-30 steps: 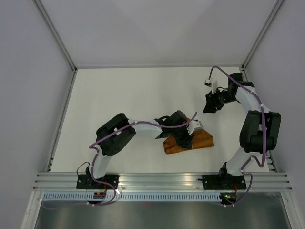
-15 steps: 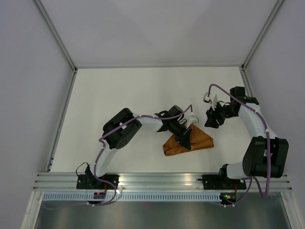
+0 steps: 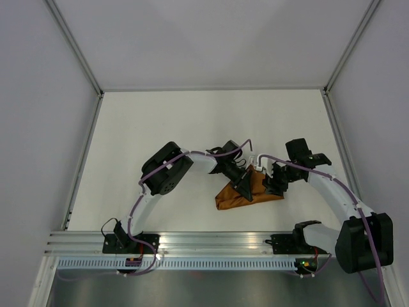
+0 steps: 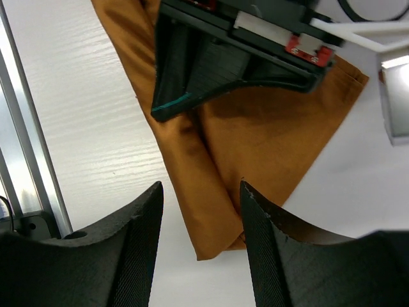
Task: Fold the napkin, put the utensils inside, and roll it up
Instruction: Roll the napkin at the center of the board.
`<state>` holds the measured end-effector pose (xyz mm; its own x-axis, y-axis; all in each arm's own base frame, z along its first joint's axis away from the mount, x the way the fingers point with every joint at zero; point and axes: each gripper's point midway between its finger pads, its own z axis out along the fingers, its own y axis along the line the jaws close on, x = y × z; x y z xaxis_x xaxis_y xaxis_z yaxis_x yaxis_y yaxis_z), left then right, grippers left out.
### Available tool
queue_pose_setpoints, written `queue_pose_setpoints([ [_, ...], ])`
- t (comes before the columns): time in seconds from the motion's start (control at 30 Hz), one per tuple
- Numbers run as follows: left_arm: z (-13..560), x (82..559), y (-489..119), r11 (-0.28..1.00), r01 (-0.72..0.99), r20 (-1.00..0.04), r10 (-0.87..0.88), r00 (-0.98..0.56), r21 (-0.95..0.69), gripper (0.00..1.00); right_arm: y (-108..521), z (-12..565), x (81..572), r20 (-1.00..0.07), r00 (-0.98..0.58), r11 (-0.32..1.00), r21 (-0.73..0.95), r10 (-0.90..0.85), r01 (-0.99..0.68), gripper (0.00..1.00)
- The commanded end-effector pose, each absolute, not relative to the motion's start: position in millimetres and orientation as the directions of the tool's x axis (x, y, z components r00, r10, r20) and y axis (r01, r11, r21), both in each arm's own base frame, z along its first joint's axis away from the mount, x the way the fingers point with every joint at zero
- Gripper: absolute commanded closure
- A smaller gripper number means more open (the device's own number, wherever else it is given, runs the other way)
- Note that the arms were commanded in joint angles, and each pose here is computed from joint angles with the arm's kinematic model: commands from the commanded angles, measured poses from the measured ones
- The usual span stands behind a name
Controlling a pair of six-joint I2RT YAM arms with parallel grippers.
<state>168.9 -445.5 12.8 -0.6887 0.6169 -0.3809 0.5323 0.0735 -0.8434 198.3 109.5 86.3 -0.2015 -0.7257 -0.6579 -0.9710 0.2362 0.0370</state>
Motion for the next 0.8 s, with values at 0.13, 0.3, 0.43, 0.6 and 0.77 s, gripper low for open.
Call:
queue_pose_setpoints([
  [0.13, -71.1, 158.7, -404.3, 0.417, 0.41, -0.075, 0.621, -0.78, -0.811, 0.98, 124.9, 70.6, 200.3, -0.615, -0.092, 0.157, -0.051, -0.783, -0.986, 0.43],
  [0.3, -73.9, 160.4, -404.3, 0.434, 0.396, -0.059, 0.612, -0.789, -0.809, 0.98, 134.1, 52.8, 194.7, -0.57, -0.052, 0.114, -0.074, -0.82, -0.991, 0.42],
  [0.43, -75.5, 160.6, -402.9, 0.444, 0.385, -0.045, 0.606, -0.794, -0.809, 0.98, 142.3, 42.8, 194.2, -0.553, -0.037, 0.102, -0.088, -0.833, -0.991, 0.42],
  [0.6, -76.0, 162.4, -404.2, 0.448, 0.38, -0.042, 0.602, -0.797, -0.809, 0.98, 148.8, 32.0, 192.6, -0.531, -0.018, 0.092, -0.113, -0.847, -0.989, 0.42],
  [0.77, -76.8, 162.8, -403.5, 0.451, 0.379, -0.039, 0.601, -0.799, -0.808, 0.98, 148.6, 20.6, 189.0, -0.516, -0.034, 0.091, -0.085, -0.856, -0.992, 0.43],
])
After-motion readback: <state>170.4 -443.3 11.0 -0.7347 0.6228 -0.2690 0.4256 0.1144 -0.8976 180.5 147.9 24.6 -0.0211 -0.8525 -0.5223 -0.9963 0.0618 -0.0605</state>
